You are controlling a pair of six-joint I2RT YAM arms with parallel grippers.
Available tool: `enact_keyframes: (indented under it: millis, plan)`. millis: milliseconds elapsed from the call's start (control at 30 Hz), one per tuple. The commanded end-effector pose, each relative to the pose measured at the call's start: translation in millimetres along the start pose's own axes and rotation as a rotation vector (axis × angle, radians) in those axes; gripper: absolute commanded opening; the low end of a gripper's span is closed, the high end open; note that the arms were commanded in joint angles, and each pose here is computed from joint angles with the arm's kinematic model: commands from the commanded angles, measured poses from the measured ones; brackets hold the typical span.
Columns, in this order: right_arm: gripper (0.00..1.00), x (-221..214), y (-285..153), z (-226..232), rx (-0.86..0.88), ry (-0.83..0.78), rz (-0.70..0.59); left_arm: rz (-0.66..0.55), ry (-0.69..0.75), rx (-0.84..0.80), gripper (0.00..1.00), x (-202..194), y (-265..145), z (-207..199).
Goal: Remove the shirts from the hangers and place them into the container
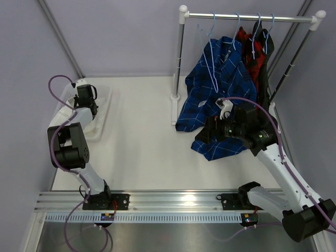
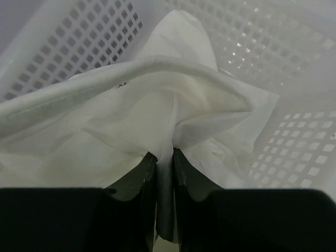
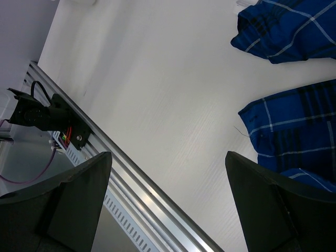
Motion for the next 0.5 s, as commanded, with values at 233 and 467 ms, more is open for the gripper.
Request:
enact_keyframes:
  millis: [233,467]
  plan:
    - [0.99,7.9,-14.2,6.1,-0.013,-0.035,-0.054,0.223,-0.037,-0.125,0.53,-21.5,6.2,-17.4]
    - [0.99,14.8,-27.9,11.4,-0.029,-0.072,-0.087,0.144,-0.087,-0.186,0.91,23.9,-26.1,-18.0]
Point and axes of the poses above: each gripper's point midway between its finger pads, its own y axis out along the fingers, its own z axis along the line the jaws close on, x = y × z, the point moved 2 cm from there along -y, back along the fingers, and after that the axes turned 5 degrees about -y, right-handed, at the moved point
